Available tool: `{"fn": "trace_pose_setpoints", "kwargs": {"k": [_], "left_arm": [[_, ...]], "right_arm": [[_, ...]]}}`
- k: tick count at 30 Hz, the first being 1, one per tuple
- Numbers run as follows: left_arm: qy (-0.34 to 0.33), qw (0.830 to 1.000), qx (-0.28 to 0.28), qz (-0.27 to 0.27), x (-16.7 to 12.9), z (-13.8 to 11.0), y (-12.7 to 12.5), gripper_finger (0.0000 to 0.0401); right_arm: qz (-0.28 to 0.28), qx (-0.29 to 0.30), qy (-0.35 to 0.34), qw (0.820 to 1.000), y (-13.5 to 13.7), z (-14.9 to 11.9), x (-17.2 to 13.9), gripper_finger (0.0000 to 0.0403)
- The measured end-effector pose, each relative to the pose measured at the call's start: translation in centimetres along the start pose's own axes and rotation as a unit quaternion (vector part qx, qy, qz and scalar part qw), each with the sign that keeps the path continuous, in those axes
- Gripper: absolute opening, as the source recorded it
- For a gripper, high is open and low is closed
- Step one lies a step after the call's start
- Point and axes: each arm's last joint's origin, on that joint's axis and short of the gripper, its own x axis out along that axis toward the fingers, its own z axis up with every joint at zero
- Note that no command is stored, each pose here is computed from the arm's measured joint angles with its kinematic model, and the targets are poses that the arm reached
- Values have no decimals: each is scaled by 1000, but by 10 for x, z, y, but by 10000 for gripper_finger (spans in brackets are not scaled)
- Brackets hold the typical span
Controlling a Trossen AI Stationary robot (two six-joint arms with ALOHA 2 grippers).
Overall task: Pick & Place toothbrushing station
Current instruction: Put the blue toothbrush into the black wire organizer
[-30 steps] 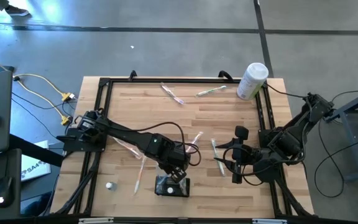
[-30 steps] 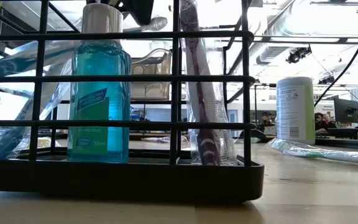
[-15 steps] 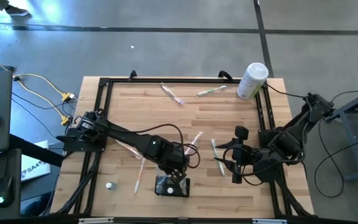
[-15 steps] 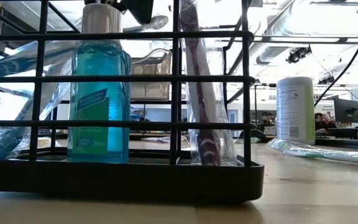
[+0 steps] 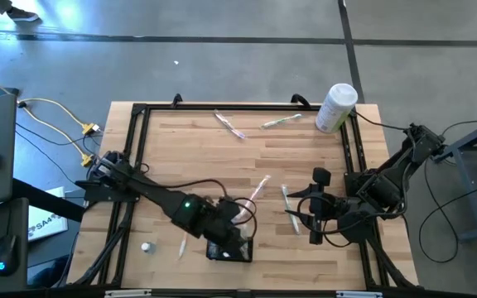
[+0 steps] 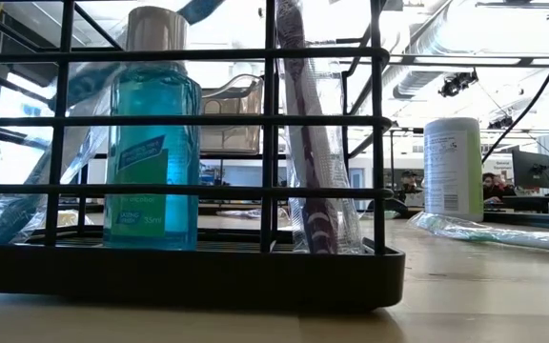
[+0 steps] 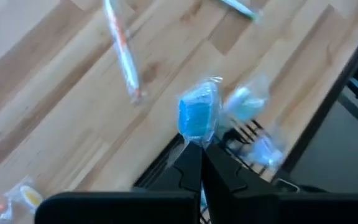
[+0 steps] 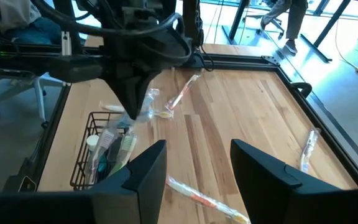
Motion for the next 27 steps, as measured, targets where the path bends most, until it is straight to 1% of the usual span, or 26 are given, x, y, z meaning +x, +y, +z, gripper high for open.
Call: {"fn": "trace_pose_setpoints", "kwargs": {"k": [4,9,14,21,24,27], "left_arm": [[-34,999,9,6,-5,-7,-3,0],[-88,996,14,17,-12,-22,-8,0],[-123,992,7,27,-18,-37,-11,0],[-200,979,-8,28,-25,-55,-17,0],[-216,976,-20,21,-29,-63,-18,0],[-224,974,-27,22,-25,-71,-21,0]], "right_arm": [[1,2,-2,1000,0,0,0,171],[3,4,-1,1000,0,0,0,171],[11,9,-3,1000,1,2,0,171],[13,10,-6,1000,2,2,0,171],[13,10,-6,1000,2,2,0,171],[13,10,-6,1000,2,2,0,171]]}}
